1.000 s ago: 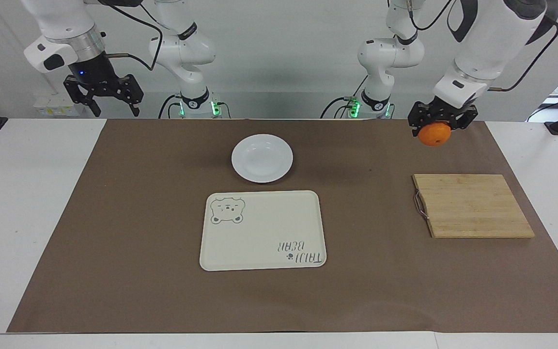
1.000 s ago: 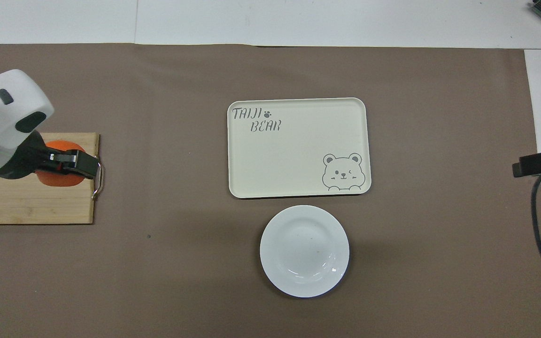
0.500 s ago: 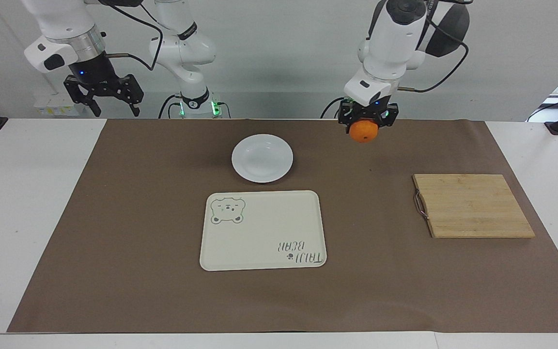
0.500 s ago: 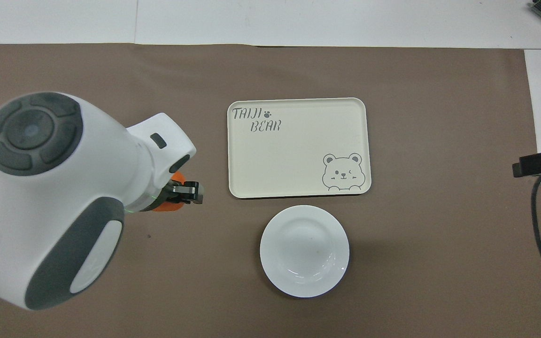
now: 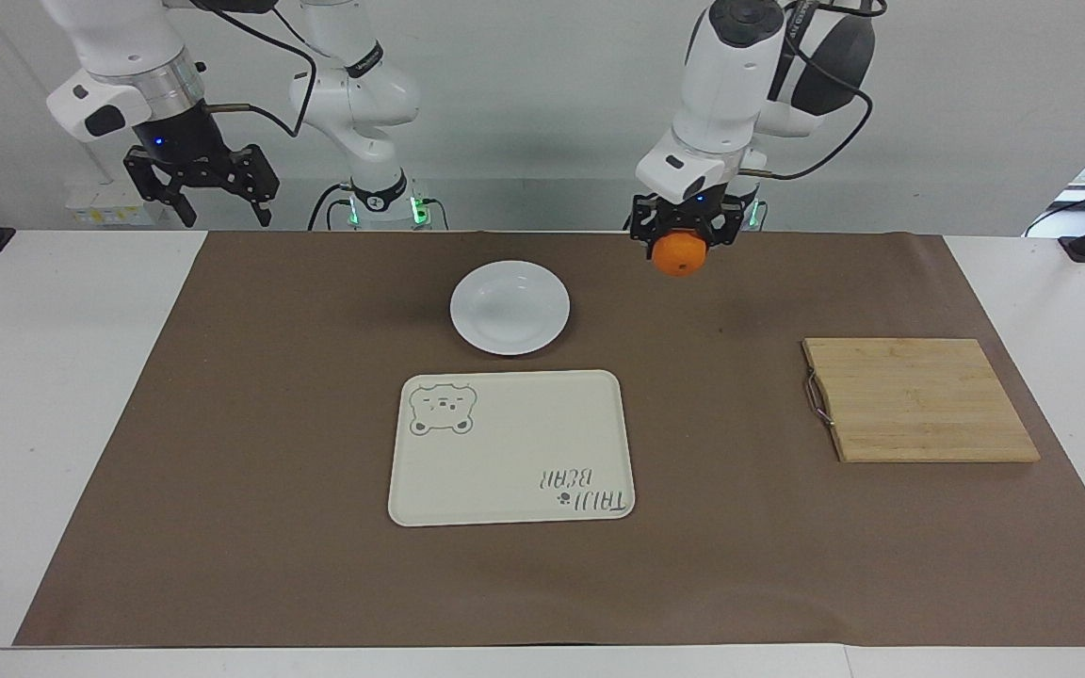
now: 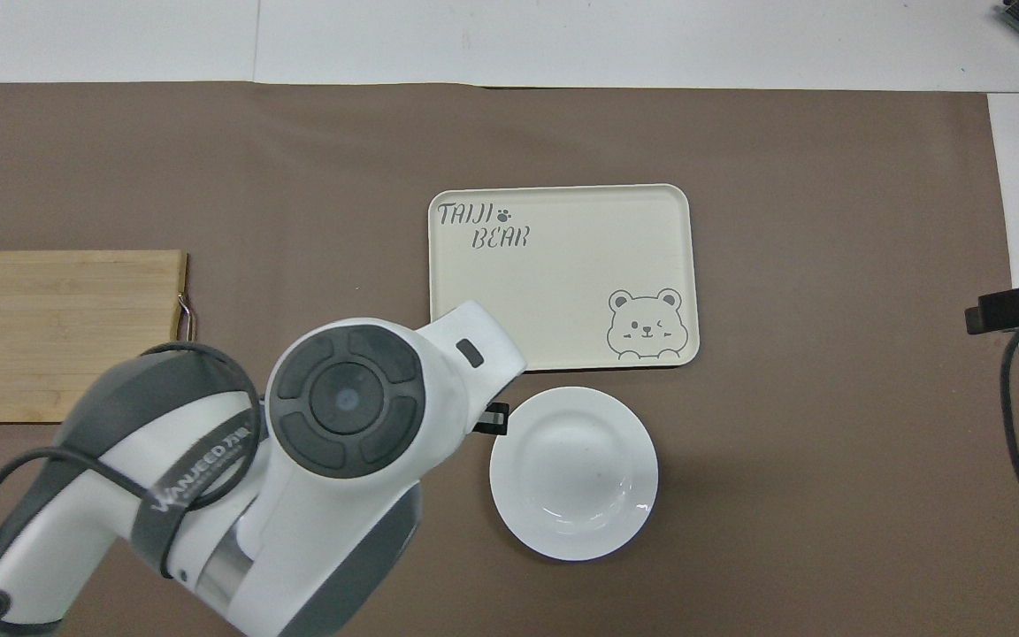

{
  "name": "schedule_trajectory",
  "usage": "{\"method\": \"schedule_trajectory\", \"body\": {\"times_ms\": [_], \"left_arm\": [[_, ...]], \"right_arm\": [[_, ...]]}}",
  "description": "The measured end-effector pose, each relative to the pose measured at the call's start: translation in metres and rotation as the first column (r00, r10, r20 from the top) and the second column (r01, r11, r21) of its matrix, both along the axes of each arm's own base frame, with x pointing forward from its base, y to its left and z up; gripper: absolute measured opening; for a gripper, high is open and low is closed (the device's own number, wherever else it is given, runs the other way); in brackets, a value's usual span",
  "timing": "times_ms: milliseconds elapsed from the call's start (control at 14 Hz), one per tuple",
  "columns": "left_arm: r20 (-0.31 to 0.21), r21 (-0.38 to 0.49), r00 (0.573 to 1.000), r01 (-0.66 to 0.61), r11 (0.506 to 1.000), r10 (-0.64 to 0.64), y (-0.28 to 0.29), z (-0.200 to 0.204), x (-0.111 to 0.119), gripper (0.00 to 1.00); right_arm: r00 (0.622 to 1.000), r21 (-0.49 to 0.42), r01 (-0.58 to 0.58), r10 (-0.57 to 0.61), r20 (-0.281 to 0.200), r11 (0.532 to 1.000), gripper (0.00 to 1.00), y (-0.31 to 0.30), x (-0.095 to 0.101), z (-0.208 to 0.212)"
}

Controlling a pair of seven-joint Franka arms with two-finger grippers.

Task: Place orange and plate with both arms
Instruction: 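Lower the orange onto the white plate and open the left gripper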

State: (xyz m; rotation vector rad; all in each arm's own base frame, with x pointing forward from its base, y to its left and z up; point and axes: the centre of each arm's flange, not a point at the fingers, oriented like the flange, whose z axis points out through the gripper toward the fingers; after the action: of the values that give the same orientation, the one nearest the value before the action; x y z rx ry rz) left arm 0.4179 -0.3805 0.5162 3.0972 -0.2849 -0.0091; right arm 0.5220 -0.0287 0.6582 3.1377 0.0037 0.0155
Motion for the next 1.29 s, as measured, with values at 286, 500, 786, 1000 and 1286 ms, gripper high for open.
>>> {"method": "schedule_trajectory", "body": {"times_ms": [286, 500, 786, 1000, 1286], "left_arm": [[-0.023, 0.002, 0.999, 0.032, 0.999, -0.032, -0.048, -0.064, -0.026, 0.74], [-0.031, -0.006, 0.998, 0.057, 0.998, -0.057, -0.079, -0.101, -0.042, 0.74], [-0.015, -0.029, 0.996, 0.087, 0.996, -0.088, -0.102, -0.123, -0.068, 0.74], [-0.015, -0.030, 0.995, 0.096, 0.995, -0.097, -0.110, -0.144, -0.078, 0.74], [-0.016, -0.021, 0.996, 0.090, 0.996, -0.090, -0.130, -0.191, -0.092, 0.74]], "right_arm": [[1.000, 0.000, 0.000, 0.000, 0.000, 1.000, 1.00, 0.000, 0.000, 0.000], [1.000, 0.000, 0.000, 0.000, 0.000, 1.000, 1.00, 0.000, 0.000, 0.000], [1.000, 0.000, 0.000, 0.000, 0.000, 1.000, 1.00, 0.000, 0.000, 0.000], [1.000, 0.000, 0.000, 0.000, 0.000, 1.000, 1.00, 0.000, 0.000, 0.000], [1.000, 0.000, 0.000, 0.000, 0.000, 1.000, 1.00, 0.000, 0.000, 0.000]]}}
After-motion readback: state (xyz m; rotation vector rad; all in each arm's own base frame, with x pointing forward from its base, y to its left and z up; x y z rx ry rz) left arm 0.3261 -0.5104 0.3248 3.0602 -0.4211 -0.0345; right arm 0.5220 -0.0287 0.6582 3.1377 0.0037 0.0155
